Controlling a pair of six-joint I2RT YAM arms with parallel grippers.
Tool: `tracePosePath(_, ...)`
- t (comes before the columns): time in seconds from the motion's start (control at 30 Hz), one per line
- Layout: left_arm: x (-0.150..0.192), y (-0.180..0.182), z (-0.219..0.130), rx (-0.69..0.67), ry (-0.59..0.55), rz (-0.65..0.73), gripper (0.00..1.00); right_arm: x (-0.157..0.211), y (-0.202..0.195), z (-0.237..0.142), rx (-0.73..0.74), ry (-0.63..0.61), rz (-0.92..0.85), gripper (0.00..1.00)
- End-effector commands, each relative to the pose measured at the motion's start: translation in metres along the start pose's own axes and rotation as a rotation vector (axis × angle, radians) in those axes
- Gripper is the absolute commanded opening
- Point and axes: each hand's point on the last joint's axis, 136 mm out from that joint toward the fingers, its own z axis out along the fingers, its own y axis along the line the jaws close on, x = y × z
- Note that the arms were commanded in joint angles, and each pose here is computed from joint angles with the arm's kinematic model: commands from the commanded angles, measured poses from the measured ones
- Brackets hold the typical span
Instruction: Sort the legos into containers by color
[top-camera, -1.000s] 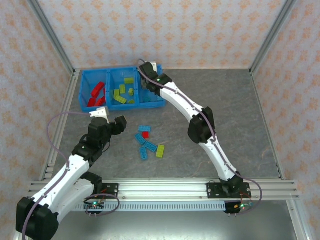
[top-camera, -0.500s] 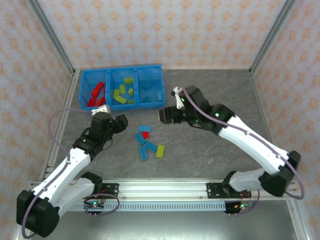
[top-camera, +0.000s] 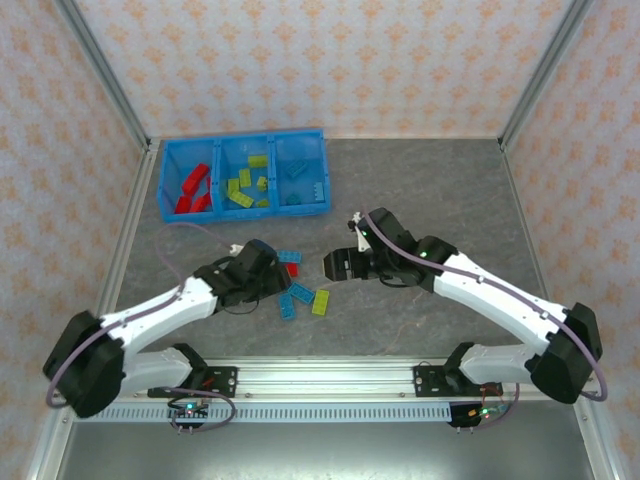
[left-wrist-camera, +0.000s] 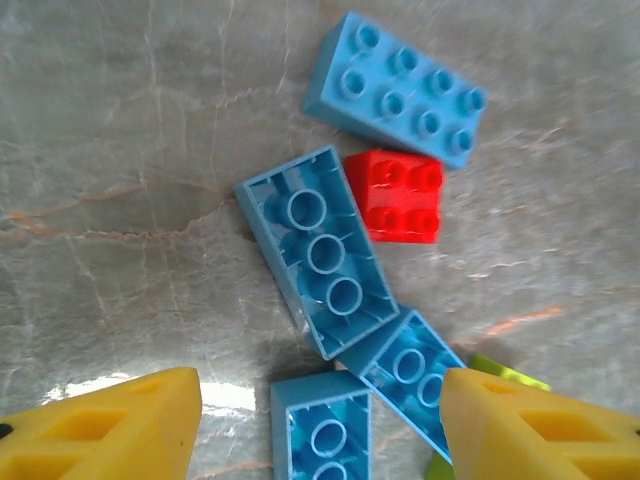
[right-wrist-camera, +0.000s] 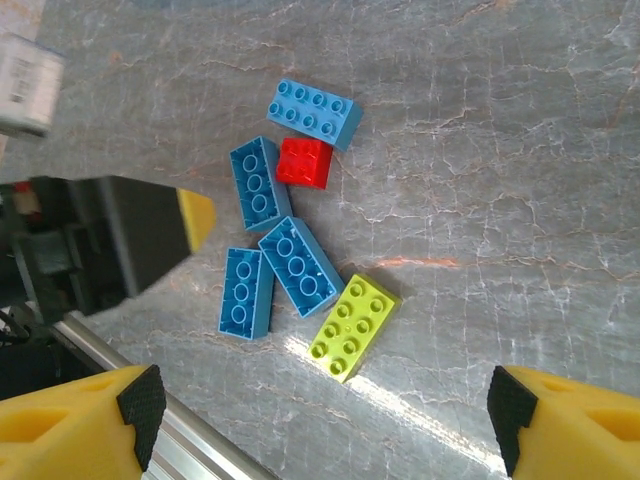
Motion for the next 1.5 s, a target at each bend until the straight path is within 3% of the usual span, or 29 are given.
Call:
tracePosePath(0.0, -0.013, -0.020, 0.006, 0.006, -0.022, -0.005, 0.63, -0.019, 0.010, -0.002, -0.018, -0.051, 0.013, 0.86)
tracePosePath(0.27, -0.019, -0.012, 0.030, -0.068, -0.050, 0.023, 0.61, -0.014, 0.002, 0.005, -0.002, -0.049, 0.054, 0.86)
tracePosePath(0.67, -0.003, 0.013, 0.051, -0.161, 0.002, 0.035, 0.55, -0.015, 0.002, 0.006, 0.005, -0.048, 0.065, 0.86)
tracePosePath(0.93, 0.008, 0.038, 0.044, -0.208, 0.031, 0.049, 0.36, -0.006, 0.010, 0.019, -0.023, 0.017, 0.063, 0.87)
tracePosePath(1.07, 0.001, 0.030, 0.024, -0.158, 0.000, 0.055, 0.28, 0.000, 0.020, 0.025, -0.053, 0.062, 0.039, 0.87)
tracePosePath(1.13, -0.009, 0.013, 0.006, -0.077, -0.042, 0.069, 0.21, 0.000, 0.026, 0.026, -0.074, 0.071, 0.036, 0.86)
tracePosePath(1.27, -0.049, -0.026, -0.038, 0.047, -0.194, 0.108, 0.19, -0.017, 0.029, 0.014, -0.084, -0.027, 0.038, 0.87)
tracePosePath(1.37, -0.094, -0.054, -0.061, 0.046, -0.291, 0.152, 0.20, -0.030, 0.026, 0.003, -0.057, -0.105, 0.042, 0.89)
tracePosePath(1.47, -0.143, -0.075, -0.053, 0.009, -0.326, 0.148, 0.20, -0.035, 0.024, -0.002, -0.040, -0.128, 0.053, 0.89)
